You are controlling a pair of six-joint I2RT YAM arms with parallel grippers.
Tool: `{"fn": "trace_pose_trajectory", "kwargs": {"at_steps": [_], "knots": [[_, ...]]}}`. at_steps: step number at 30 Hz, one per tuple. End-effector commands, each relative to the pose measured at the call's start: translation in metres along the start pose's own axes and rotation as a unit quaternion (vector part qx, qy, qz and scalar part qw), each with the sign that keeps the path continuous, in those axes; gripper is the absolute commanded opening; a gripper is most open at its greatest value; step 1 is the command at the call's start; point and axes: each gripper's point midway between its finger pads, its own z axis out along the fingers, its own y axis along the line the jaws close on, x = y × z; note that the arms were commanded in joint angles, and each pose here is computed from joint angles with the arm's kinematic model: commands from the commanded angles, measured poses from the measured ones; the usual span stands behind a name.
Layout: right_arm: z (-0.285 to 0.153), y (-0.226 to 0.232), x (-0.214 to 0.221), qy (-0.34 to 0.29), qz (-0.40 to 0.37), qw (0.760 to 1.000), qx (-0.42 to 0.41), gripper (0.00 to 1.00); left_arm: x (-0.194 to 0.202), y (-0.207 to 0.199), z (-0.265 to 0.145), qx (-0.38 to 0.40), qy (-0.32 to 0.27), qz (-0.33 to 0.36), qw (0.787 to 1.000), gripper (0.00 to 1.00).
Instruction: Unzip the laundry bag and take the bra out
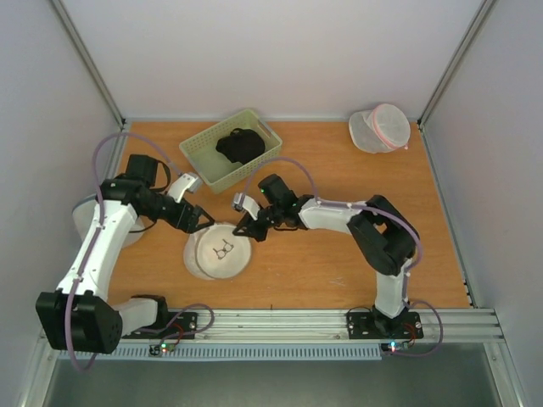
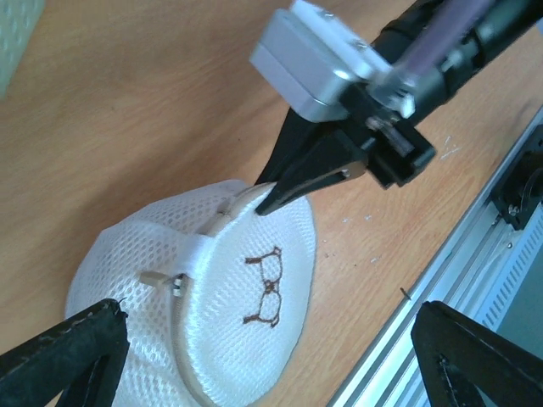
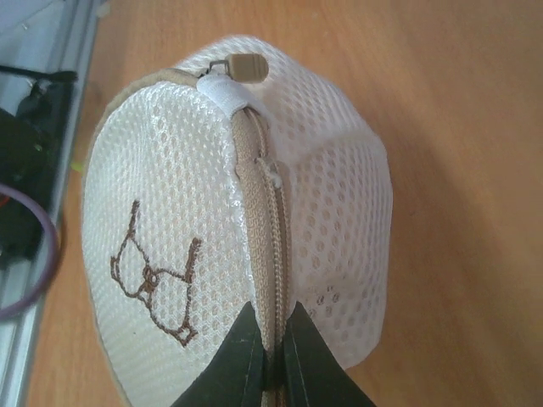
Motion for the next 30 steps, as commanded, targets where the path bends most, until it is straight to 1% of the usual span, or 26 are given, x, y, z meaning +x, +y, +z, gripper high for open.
{"fn": "trace_pose_trajectory", "kwargs": {"at_steps": [1,4,5,6,8,11,13,14,16,19,22,27,30], "knots": [[-0.051,0.026,-0.066,-0.004,-0.176,0.977,0.119,0.01,-0.015,-0.018,-0.028,-0.005,-0.002,0.075,0.997,0.91],[-0.081,0.044,-0.091,0.000,-0.262,0.950,0.172,0.01,-0.022,-0.042,-0.050,0.016,-0.004,0.142,0.990,0.91],[-0.090,0.049,-0.099,0.000,-0.281,0.942,0.183,0.01,-0.025,-0.051,-0.057,0.025,-0.010,0.160,0.987,0.90],[-0.098,0.054,-0.105,0.007,-0.303,0.934,0.192,0.01,-0.033,-0.061,-0.067,0.028,-0.024,0.194,0.980,0.90],[-0.109,0.068,-0.119,0.016,-0.329,0.921,0.209,0.01,-0.044,-0.075,-0.081,0.033,-0.040,0.228,0.972,0.90],[-0.118,0.091,-0.136,0.032,-0.376,0.898,0.228,0.01,-0.058,-0.087,-0.094,0.030,-0.049,0.254,0.965,0.90],[-0.119,0.105,-0.142,0.042,-0.399,0.886,0.232,0.01,-0.055,-0.095,-0.094,0.035,-0.037,0.276,0.960,0.89],[-0.118,0.110,-0.142,0.051,-0.404,0.885,0.226,0.01,-0.052,-0.098,-0.091,0.040,-0.027,0.286,0.957,0.88],[-0.121,0.121,-0.150,0.047,-0.411,0.884,0.218,0.01,-0.046,-0.101,-0.087,0.044,-0.011,0.305,0.951,0.86],[-0.122,0.130,-0.153,0.048,-0.420,0.881,0.214,0.01,-0.043,-0.096,-0.082,0.034,0.002,0.322,0.946,0.81],[-0.122,0.139,-0.155,0.041,-0.427,0.879,0.207,0.01,-0.043,-0.090,-0.076,0.026,0.012,0.323,0.946,0.74],[-0.122,0.149,-0.160,0.026,-0.433,0.881,0.191,0.01,-0.037,-0.104,-0.071,0.068,0.010,0.320,0.945,0.57],[-0.126,0.154,-0.168,0.007,-0.437,0.879,0.191,0.01,-0.029,-0.113,-0.069,0.097,0.012,0.317,0.943,0.58]]}}
